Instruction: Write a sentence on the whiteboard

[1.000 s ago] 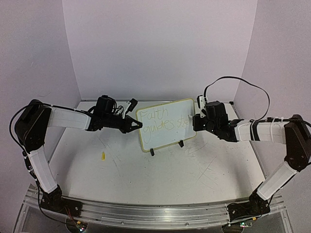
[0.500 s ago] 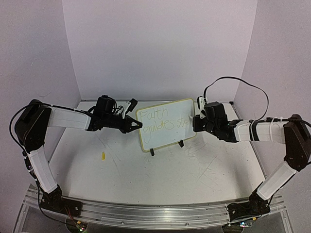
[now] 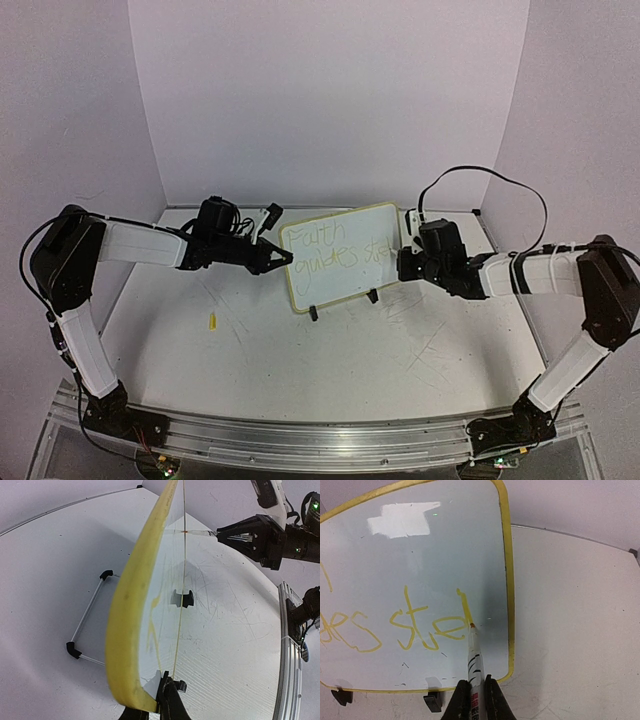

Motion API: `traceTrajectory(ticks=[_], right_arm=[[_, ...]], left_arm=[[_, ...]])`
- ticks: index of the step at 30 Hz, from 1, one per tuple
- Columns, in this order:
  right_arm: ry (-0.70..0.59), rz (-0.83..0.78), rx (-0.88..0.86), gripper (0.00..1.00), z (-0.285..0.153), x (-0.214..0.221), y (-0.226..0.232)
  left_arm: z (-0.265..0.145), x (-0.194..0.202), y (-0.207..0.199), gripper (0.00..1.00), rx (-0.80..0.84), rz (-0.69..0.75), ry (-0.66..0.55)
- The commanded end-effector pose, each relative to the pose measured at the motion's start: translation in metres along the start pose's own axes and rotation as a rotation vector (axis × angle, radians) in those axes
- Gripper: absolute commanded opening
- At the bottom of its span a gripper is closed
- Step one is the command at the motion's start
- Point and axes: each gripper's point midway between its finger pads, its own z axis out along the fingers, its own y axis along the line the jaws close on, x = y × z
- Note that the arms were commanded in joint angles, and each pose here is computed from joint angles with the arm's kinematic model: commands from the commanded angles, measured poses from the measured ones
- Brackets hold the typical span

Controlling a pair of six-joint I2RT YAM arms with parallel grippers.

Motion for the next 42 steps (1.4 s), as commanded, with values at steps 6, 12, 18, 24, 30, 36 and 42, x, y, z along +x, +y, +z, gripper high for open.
traceTrajectory(ticks=[6, 12, 18, 24, 30, 36, 42], right_arm=[[0.078, 0.03, -0.031, 0.0, 0.011, 0.038, 0.003], [0.089, 0.04, -0.044, 0.0, 0.003, 0.043, 0.005], [-0.03, 0.057, -0.058, 0.0, -0.02, -0.009, 0.008], [-0.076, 0.032, -0.041, 0.0, -0.013, -0.035, 0.008], [-0.104, 0.019, -0.016, 0.0, -0.009, -0.048, 0.003], [-0.101, 0.024, -0.009, 0.0, -0.005, -0.047, 0.0], [-0.09, 0.02, -0.023, 0.0, -0.001, -0.045, 0.003]], left_arm=[[-0.01, 0.015, 0.052, 0.0, -0.247, 0.064, 0.062], [-0.009, 0.016, 0.053, 0.0, -0.248, 0.062, 0.065], [-0.009, 0.017, 0.054, 0.0, -0.252, 0.061, 0.068], [-0.009, 0.016, 0.053, 0.0, -0.249, 0.062, 0.067], [-0.01, 0.014, 0.052, 0.0, -0.25, 0.065, 0.063], [-0.009, 0.015, 0.053, 0.0, -0.247, 0.064, 0.064], [-0.01, 0.014, 0.052, 0.0, -0.248, 0.065, 0.063]])
